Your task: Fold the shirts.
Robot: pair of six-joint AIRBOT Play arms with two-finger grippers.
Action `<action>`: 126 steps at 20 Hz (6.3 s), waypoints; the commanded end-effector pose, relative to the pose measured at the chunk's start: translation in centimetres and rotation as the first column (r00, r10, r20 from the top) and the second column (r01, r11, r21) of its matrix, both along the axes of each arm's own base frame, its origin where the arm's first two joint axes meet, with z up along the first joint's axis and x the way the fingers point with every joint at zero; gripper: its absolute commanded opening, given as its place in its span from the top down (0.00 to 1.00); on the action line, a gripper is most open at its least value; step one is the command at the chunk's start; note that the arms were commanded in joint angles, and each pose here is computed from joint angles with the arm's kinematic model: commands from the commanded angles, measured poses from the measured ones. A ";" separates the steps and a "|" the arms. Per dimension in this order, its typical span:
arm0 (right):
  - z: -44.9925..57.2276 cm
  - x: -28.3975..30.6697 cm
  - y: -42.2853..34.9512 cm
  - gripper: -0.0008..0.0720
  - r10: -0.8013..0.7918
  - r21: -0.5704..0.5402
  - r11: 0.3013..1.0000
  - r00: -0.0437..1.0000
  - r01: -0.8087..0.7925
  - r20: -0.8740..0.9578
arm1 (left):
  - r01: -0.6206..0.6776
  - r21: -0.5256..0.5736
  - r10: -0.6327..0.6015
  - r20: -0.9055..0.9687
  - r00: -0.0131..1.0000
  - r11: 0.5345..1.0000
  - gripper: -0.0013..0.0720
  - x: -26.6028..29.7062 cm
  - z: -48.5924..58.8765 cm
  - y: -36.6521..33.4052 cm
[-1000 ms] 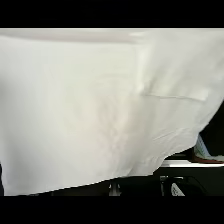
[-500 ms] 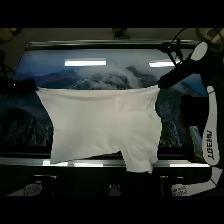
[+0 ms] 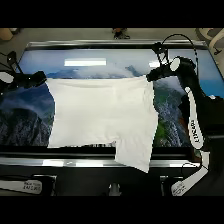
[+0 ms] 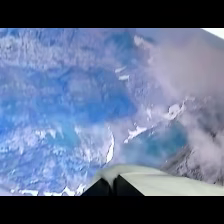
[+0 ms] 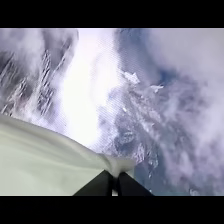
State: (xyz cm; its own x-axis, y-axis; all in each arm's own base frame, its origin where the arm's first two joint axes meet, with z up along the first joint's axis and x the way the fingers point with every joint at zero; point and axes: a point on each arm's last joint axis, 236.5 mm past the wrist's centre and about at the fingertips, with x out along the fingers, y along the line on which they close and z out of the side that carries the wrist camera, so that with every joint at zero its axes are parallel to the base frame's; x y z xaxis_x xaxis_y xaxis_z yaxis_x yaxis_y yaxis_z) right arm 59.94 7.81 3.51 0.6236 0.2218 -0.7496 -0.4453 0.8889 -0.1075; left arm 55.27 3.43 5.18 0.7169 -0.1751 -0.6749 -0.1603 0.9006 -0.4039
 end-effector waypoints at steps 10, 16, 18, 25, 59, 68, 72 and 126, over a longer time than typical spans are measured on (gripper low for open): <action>-6.8 -13.8 -0.4 0.96 0.134 -0.029 0.982 0.789 -0.188 -0.599 | 0.295 -0.184 -0.346 -0.421 0.839 0.938 0.94 -10.7 -6.2 -5.1; -10.0 -16.8 -0.3 0.96 0.077 -0.003 0.993 0.661 -0.120 -0.747 | 0.230 -0.143 -0.269 -0.605 0.750 0.963 0.94 -15.0 -10.8 -3.0; -10.6 -17.3 -0.2 0.96 0.078 0.003 0.993 0.635 -0.118 -0.769 | 0.223 -0.155 -0.270 -0.623 0.734 0.963 0.94 -15.2 -11.7 -3.1; -11.6 -18.0 -0.5 0.96 0.064 -0.006 0.994 0.622 -0.110 -0.781 | 0.193 -0.121 -0.226 -0.620 0.752 0.974 0.94 -14.1 -13.1 -1.9; -9.1 -31.0 -5.4 0.33 0.064 0.008 0.995 0.599 -0.095 -0.798 | -0.012 -0.244 -0.170 -0.708 0.686 0.970 0.47 -30.6 -16.6 -3.0; -14.0 -39.2 0.1 0.27 0.164 0.210 0.977 0.550 0.021 -0.819 | 0.056 -0.255 -0.224 -0.699 0.679 0.965 0.94 -30.6 -16.1 -4.8; -15.5 -39.7 0.7 0.36 0.142 0.218 0.973 0.565 0.070 -0.813 | 0.073 -0.252 -0.232 -0.688 0.688 0.965 0.94 -30.5 -15.6 -4.8; -4.6 -13.5 4.1 0.97 0.130 0.414 0.908 0.894 0.066 -0.429 | 0.561 -0.149 -0.580 -0.248 0.776 0.814 0.93 -10.0 -1.5 -25.0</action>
State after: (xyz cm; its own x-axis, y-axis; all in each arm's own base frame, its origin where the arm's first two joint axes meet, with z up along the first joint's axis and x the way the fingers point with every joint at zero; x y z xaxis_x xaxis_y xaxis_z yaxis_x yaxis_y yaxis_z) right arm 45.74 10.74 -6.27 0.1511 0.5436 -0.8256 -0.3188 0.8174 0.4798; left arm 44.97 -16.71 5.01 0.2620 -0.5244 -0.8102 0.1972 0.8509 -0.4869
